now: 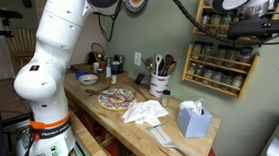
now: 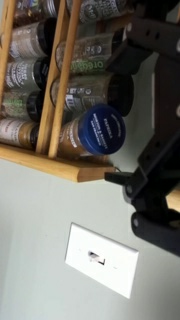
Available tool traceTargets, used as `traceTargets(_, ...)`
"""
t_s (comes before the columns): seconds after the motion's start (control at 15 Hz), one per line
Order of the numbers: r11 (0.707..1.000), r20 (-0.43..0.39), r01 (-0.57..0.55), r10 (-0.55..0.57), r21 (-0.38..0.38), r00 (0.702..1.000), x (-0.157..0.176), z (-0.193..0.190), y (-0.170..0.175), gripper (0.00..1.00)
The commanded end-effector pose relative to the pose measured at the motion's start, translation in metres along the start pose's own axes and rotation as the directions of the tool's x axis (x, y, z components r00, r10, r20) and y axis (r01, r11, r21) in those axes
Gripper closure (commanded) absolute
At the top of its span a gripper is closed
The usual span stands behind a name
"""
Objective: Move a bottle from the bottom rack to the counter
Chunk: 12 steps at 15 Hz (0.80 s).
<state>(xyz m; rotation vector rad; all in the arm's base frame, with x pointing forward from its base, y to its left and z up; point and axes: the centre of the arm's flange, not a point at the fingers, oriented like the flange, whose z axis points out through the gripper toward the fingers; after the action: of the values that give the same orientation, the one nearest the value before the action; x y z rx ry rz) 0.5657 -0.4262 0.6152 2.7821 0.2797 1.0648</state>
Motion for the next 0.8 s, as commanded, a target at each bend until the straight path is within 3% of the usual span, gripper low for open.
traceTargets(0.0,1.0,0.012,0.02,-0.02,-0.017,1.0,-0.006,0.007,-0.009,0.0)
traceTargets(0.73,0.998,0.035,0.045,-0.043,-0.051,0.998,-0.005,0.024,-0.013,0.0)
